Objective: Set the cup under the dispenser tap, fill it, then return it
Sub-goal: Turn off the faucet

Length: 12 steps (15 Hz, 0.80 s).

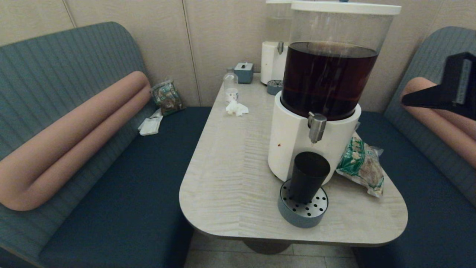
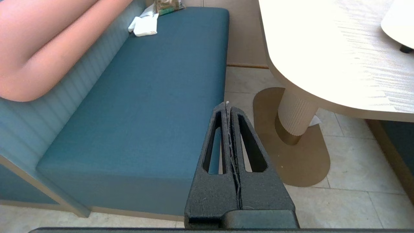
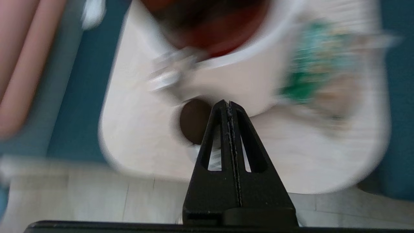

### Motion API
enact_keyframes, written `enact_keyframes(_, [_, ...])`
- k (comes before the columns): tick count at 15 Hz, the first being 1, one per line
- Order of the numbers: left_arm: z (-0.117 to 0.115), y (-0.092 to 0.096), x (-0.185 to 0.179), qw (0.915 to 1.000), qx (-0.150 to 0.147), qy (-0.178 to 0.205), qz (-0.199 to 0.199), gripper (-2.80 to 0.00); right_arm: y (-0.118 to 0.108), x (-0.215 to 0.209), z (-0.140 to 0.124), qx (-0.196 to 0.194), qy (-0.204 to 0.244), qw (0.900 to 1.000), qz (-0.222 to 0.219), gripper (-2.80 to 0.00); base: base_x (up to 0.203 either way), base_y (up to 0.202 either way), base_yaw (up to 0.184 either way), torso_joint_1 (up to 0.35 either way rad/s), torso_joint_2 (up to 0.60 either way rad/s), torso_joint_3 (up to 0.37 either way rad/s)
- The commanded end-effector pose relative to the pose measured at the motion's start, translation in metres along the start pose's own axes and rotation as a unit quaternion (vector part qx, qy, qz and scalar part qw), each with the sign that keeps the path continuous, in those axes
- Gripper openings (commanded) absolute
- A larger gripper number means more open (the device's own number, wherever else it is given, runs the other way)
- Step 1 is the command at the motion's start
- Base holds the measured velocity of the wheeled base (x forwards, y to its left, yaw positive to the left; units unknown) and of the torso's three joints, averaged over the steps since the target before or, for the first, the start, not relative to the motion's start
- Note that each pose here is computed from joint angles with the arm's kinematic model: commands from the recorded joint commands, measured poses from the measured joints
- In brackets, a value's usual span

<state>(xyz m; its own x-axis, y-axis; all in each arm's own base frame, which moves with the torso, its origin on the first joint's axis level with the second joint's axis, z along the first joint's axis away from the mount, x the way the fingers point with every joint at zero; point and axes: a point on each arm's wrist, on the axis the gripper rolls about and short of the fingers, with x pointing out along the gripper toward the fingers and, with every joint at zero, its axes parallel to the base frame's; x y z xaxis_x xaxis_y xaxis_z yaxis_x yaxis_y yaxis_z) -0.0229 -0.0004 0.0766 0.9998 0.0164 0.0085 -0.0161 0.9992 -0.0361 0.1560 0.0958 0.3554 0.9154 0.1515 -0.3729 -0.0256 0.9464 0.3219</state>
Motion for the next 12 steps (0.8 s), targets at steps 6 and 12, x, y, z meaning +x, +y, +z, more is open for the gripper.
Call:
enact_keyframes(6, [0.0, 0.0, 0.0, 1.0, 0.0, 0.001, 0.0, -2.8, -0.108, -0.158, -0.067, 0.106, -0.219, 0.963, -0.112, -2.8, 0.0, 0.0, 0.0, 0.0, 0.0, 0.0])
enact_keyframes(12, [0.0, 0.0, 0.0, 1.0, 0.0, 0.001, 0.0, -2.8, -0.106, -0.195, -0.162, 0.022, -0.301, 0.932, -0.202, -2.8, 0.0, 0.0, 0.0, 0.0, 0.0, 0.0])
